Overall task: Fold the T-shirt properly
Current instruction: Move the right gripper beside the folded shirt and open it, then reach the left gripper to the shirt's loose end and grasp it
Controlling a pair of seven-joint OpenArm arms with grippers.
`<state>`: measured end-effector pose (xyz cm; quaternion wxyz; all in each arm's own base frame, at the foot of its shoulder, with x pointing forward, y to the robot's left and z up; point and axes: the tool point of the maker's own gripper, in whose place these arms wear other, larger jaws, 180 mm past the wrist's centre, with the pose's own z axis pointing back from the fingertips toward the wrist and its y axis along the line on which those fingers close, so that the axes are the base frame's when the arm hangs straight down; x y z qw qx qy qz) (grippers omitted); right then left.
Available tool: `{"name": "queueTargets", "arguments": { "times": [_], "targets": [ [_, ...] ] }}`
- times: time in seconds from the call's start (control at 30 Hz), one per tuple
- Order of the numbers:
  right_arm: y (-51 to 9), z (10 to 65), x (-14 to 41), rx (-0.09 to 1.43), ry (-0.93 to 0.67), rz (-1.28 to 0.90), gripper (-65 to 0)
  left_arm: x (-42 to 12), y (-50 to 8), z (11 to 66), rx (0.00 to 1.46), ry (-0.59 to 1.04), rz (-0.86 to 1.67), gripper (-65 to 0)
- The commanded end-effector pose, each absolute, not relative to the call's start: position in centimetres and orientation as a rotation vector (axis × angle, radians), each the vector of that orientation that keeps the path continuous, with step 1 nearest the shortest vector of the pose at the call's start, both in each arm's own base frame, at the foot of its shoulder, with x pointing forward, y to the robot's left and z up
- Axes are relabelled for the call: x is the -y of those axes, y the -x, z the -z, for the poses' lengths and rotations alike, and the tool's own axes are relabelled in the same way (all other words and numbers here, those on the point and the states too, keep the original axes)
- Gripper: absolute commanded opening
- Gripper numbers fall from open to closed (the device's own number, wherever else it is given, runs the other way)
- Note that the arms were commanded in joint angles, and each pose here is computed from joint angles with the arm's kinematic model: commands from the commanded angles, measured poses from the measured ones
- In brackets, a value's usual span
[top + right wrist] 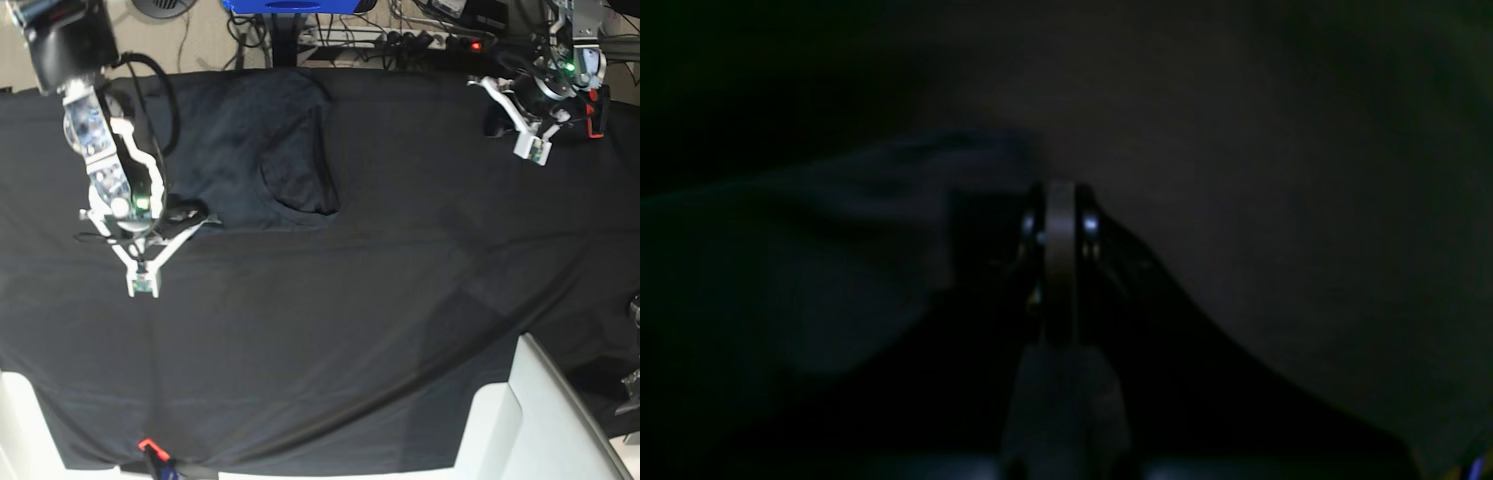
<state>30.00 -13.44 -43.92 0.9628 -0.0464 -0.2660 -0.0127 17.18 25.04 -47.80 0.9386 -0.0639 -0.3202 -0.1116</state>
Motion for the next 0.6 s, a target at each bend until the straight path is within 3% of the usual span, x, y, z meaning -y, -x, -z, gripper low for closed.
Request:
{"name": "queueTargets", "arguments": {
  "times": [0.0, 0.13, 0.33, 0.5, 0.53, 0.57],
  "targets": [
    [-31.1, 41.7, 14.0, 0.614, 0.102, 0.019, -64.4, -24.7, -18.5, 46.3, 0.695, 0.133, 0.248, -65.0],
    [-29.8, 39.1, 14.1, 0.688, 0.066, 0.058, -64.2, -20.9, -19.1, 44.0, 0.666, 0.189, 0.383, -65.0],
    [-28.0, 40.7, 16.7, 0.631, 0.100, 0.138, -64.1, -17.0, -20.5, 42.5, 0.590, 0.204, 0.473, -62.9],
    [-26.4, 42.5, 17.4, 0.572, 0.120, 0.140, -64.1, -13.8, -20.3, 44.8, 0.543, 0.374, 0.343, -3.9],
    [-26.1, 42.6, 17.4, 0.566, 0.121, 0.139, -64.2, -13.2, -20.3, 45.3, 0.539, 0.442, 0.290, 0.0],
    [-25.9, 42.8, 17.4, 0.561, 0.121, 0.139, -64.2, -12.7, -20.2, 45.9, 0.529, 0.497, 0.244, 0.0]
  ]
}}
